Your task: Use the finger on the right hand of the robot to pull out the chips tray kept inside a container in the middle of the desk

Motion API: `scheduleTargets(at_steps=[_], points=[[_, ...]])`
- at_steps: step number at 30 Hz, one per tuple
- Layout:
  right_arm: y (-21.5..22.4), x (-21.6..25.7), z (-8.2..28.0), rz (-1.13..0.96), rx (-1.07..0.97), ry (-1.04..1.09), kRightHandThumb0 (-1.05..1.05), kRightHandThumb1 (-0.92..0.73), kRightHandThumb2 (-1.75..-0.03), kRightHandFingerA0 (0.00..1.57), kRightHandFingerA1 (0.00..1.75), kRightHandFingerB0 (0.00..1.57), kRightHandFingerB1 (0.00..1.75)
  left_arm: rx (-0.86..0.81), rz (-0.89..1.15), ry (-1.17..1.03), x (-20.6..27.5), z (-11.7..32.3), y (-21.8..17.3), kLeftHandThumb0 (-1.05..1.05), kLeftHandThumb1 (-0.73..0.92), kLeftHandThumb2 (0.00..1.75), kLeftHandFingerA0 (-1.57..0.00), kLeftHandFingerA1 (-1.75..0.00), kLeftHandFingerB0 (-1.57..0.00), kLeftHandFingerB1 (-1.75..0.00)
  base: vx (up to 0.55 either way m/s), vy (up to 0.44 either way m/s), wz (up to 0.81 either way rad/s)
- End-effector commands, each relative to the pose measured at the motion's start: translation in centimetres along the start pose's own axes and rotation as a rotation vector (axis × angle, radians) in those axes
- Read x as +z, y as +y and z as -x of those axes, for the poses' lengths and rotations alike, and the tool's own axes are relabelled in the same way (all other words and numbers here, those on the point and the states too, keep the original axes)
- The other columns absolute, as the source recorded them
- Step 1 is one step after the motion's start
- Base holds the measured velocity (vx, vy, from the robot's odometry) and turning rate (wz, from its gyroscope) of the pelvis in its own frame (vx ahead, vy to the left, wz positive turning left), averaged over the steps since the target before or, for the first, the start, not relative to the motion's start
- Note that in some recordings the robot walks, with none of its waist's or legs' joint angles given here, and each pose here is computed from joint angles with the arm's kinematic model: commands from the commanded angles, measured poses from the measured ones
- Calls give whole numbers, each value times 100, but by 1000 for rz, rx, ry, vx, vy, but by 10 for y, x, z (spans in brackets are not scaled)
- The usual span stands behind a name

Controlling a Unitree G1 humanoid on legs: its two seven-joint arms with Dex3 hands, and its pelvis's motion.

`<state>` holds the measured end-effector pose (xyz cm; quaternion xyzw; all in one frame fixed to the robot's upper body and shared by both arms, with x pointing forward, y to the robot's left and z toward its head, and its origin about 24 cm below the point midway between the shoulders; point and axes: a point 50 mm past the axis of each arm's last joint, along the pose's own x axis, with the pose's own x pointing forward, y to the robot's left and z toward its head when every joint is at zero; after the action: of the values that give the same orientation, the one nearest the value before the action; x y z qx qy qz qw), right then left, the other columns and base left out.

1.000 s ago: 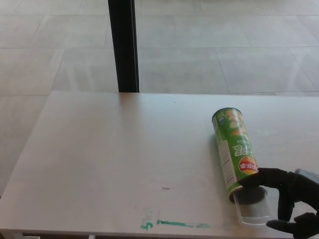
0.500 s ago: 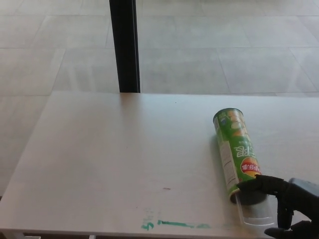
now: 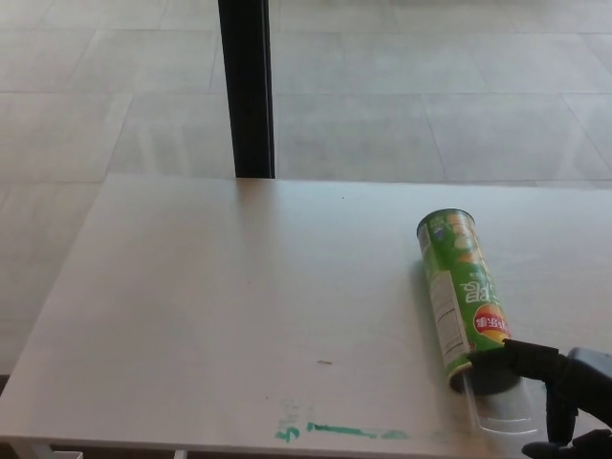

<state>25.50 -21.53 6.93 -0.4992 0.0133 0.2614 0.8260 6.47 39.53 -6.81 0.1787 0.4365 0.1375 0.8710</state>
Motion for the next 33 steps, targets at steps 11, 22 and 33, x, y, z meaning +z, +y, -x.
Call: scheduleTargets(at_steps=[11,22,33], points=[[-8,11,8,70,2,-41,-11,-54,-57,77,129,20,30,12,-16,17,-6,3,0,-41,74,62,-50,-52,-46,-40,0,0,0],[-31,20,22,104,6,-39,-5,-53,-56,82,124,19,31,19,18,35,-10,2,0,-41,74,62,-48,-55,-48,-41,0,0,0],[-24,3,28,114,32,27,-6,-53,-56,78,127,24,35,27,21,34,-10,2,-1,-42,73,61,-51,-56,-50,-40,0,0,0]])
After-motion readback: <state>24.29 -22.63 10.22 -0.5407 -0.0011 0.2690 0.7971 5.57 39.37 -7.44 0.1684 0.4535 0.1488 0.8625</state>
